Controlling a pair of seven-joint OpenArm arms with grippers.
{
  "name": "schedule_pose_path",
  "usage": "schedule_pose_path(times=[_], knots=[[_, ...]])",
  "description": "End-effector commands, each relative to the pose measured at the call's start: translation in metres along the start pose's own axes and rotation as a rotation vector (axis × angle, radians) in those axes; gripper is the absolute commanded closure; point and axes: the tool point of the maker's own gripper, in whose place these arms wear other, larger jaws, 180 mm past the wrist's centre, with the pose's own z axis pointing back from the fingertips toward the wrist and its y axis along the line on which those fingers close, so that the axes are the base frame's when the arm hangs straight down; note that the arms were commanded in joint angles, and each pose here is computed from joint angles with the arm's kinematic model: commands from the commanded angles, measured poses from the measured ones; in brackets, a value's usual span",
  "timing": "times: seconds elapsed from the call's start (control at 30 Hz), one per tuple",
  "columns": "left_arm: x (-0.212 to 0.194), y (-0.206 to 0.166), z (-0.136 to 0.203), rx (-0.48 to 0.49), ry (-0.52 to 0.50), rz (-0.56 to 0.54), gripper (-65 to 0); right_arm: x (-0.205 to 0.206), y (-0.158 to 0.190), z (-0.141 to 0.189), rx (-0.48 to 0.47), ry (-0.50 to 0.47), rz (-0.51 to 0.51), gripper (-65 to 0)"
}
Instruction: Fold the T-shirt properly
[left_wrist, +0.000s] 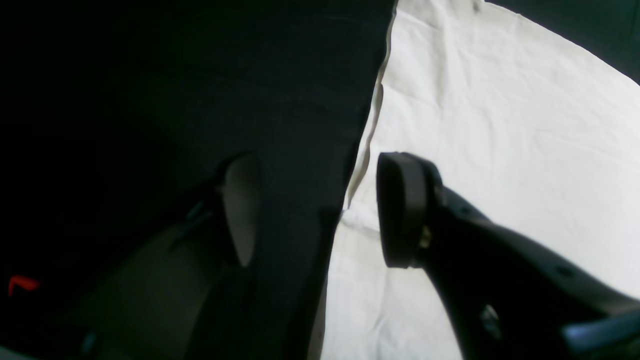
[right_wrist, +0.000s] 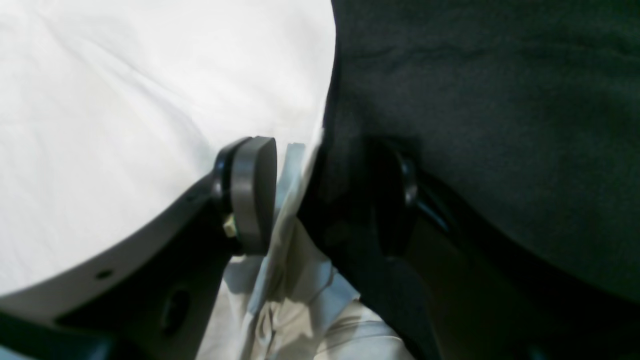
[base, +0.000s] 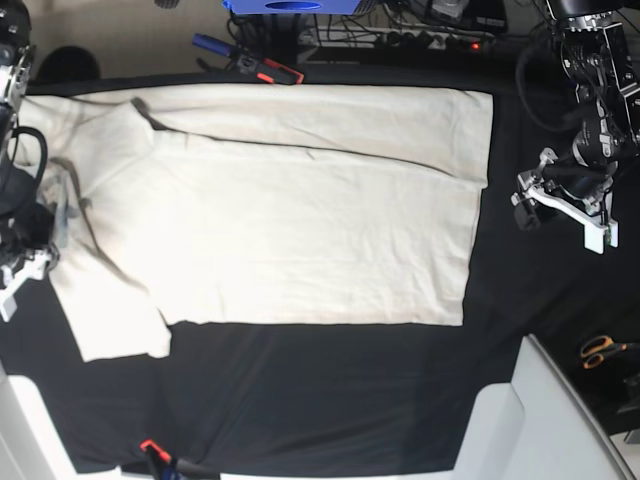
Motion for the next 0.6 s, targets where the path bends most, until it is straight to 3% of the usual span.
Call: schedule_pose_path(times=[0.0,0.5,0.57], knots=[[0.0144,0.0009,0.0034,-0.002,-0.043,-0.012,-35.7,0.0228,-0.0078,0.0086,-0.011,-0.052,0.001,-28.5],[0.0139,0.0012,0.0032,-0.002,-0.042,-0.011,-35.7,0.0207,-0.0061,-0.0012,0.012,-0.02,-0.048,-28.1],[0.0139,0.0012,0.0032,-0.002,-0.042,-0.011,-35.7,0.0207,-0.0061,-0.0012,0.012,-0.02,-0.048,-23.1]])
